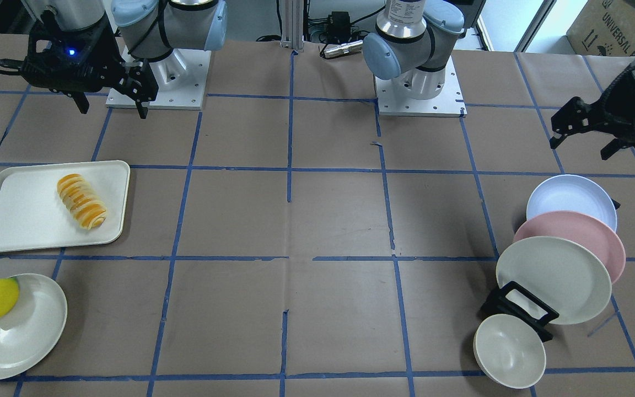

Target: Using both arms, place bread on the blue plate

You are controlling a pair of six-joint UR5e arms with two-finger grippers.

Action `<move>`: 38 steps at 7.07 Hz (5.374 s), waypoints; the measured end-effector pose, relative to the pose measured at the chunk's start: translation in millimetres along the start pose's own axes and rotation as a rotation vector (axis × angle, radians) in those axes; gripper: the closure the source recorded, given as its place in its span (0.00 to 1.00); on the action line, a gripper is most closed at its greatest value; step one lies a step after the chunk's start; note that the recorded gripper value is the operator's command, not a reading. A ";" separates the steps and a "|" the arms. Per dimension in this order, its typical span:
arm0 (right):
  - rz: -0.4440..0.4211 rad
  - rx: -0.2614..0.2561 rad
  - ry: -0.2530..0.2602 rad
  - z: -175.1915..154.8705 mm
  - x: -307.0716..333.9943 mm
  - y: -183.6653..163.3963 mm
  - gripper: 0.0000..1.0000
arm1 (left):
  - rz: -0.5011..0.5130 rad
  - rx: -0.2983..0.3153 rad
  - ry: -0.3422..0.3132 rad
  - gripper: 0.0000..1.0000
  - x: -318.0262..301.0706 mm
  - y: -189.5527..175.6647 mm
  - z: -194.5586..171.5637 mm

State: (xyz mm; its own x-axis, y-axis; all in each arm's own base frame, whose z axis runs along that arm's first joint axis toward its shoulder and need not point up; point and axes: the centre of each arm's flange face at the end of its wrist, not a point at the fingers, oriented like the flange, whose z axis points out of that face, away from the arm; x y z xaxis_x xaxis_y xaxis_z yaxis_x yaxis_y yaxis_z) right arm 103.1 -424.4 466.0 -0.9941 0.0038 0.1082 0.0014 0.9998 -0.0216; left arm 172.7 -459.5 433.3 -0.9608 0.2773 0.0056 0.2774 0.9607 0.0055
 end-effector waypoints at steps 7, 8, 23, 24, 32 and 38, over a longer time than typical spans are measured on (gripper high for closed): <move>-0.382 0.057 -0.046 200.0 104.0 21.3 0.18 | 0.156 -0.027 0.073 0.00 -188.8 -14.1 113.9; -0.395 0.045 -0.057 217.3 109.2 14.0 0.18 | 0.159 -0.036 0.096 0.00 -213.2 -28.1 138.5; -0.368 0.002 -0.050 301.6 152.4 -12.0 0.92 | 0.141 -0.045 0.215 0.93 -225.6 -41.6 198.5; -0.365 -0.003 -0.045 299.8 153.2 -11.8 0.92 | 0.139 -0.046 0.210 0.93 -218.5 -35.7 168.6; -0.087 0.077 0.036 112.9 79.8 -3.3 0.92 | 0.060 -0.095 0.208 0.93 -3.0 -49.5 -32.7; 0.037 -0.136 -0.107 62.2 23.3 -13.8 0.92 | -0.075 0.066 0.343 0.93 221.9 -148.3 25.2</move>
State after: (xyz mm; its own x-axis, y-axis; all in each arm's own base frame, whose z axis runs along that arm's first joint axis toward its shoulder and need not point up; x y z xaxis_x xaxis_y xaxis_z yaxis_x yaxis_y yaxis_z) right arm 73.2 -439.4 406.9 -0.9989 0.0459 0.0034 0.0460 0.9927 0.1118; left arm -81.8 -540.3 408.5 -0.9181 0.1980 0.3434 0.1940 0.9799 -0.0463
